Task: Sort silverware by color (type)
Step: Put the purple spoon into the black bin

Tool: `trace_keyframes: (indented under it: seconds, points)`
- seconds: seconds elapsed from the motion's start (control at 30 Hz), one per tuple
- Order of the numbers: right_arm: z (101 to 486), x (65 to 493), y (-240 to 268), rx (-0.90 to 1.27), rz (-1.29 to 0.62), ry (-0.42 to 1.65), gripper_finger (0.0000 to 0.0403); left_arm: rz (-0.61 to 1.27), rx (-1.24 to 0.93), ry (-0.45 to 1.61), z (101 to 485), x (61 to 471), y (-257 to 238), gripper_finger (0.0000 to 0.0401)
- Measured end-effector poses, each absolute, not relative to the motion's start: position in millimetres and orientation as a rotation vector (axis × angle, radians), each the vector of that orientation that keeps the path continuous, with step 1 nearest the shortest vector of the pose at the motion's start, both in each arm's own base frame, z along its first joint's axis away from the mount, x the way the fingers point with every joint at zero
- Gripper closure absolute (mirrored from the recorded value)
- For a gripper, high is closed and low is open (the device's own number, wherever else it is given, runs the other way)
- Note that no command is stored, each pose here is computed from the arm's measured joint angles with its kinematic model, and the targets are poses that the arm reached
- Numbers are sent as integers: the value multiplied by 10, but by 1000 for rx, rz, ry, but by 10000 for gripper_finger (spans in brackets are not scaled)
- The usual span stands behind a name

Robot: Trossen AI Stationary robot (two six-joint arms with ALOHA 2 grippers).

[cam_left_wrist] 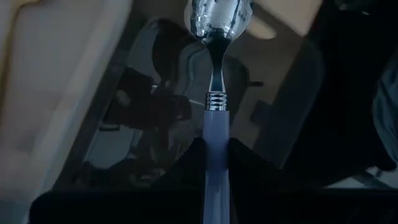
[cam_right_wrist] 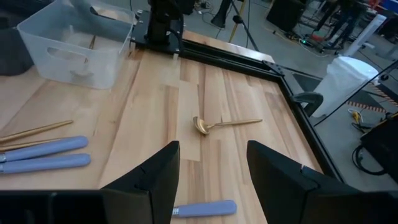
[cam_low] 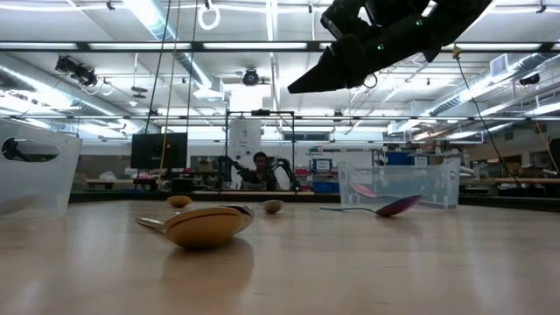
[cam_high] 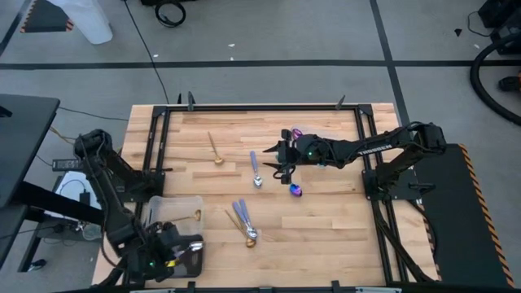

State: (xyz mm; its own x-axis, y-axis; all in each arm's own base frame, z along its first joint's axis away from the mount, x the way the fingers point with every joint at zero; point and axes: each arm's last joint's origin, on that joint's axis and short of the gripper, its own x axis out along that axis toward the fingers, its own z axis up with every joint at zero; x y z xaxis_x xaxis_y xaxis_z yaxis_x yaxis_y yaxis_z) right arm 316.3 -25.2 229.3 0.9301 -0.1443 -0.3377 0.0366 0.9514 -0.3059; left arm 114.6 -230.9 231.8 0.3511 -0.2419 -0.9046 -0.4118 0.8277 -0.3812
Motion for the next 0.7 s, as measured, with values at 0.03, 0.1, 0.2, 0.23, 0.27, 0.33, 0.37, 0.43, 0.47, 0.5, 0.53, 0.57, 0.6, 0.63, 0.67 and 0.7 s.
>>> trace_keyframes:
  seconds: [0.03, 0.1, 0.2, 0.23, 0.27, 0.33, 0.37, 0.43, 0.47, 0.5, 0.53, 0.57, 0.6, 0.63, 0.67, 0.7]
  points:
    - [2292, 3163, -252, -300, -94, 366, 206, 137, -624, 1234, 2313, 1108, -2310, 349]
    - [2293, 3163, -252, -300, -94, 365, 206, 168, -619, 1247, 2302, 1041, -2308, 349]
    - [2292, 3163, -252, -300, -94, 366, 206, 204, -609, 1260, 2277, 979, -2293, 349]
    - [2292, 3163, -252, -300, -94, 366, 206, 215, -607, 1262, 2260, 969, -2285, 349]
    - [2291, 3163, -252, -299, -94, 366, 206, 224, -602, 1263, 2236, 965, -2275, 349]
    - [2291, 3163, -252, -296, -95, 366, 206, 234, -592, 1266, 2185, 960, -2256, 349]
    - [2291, 3163, -252, -296, -95, 366, 206, 239, -586, 1267, 2156, 956, -2244, 349]
    - [2290, 3162, -252, -296, -95, 367, 206, 251, -571, 1272, 2099, 944, -2218, 349]
    - [2290, 3162, -252, -296, -94, 368, 206, 251, -569, 1271, 2076, 942, -2211, 349]
    - [2288, 3161, -252, -296, -94, 370, 206, 245, -566, 1271, 2063, 943, -2211, 349]
    - [2286, 3161, -252, -296, -94, 372, 206, 235, -556, 1272, 2051, 942, -2210, 349]
    - [2285, 3161, -252, -295, -94, 373, 206, 229, -545, 1273, 2048, 942, -2208, 349]
    - [2284, 3160, -252, -290, -95, 373, 206, 221, -533, 1273, 2048, 946, -2206, 347]
    - [2283, 3160, -252, -285, -95, 375, 206, 220, -532, 1272, 2048, 955, -2203, 347]
    - [2280, 3159, -252, -281, -95, 378, 206, 219, -529, 1272, 2048, 964, -2199, 346]
    - [2277, 3157, -252, -279, -95, 381, 206, 213, -519, 1272, 2048, 971, -2196, 346]
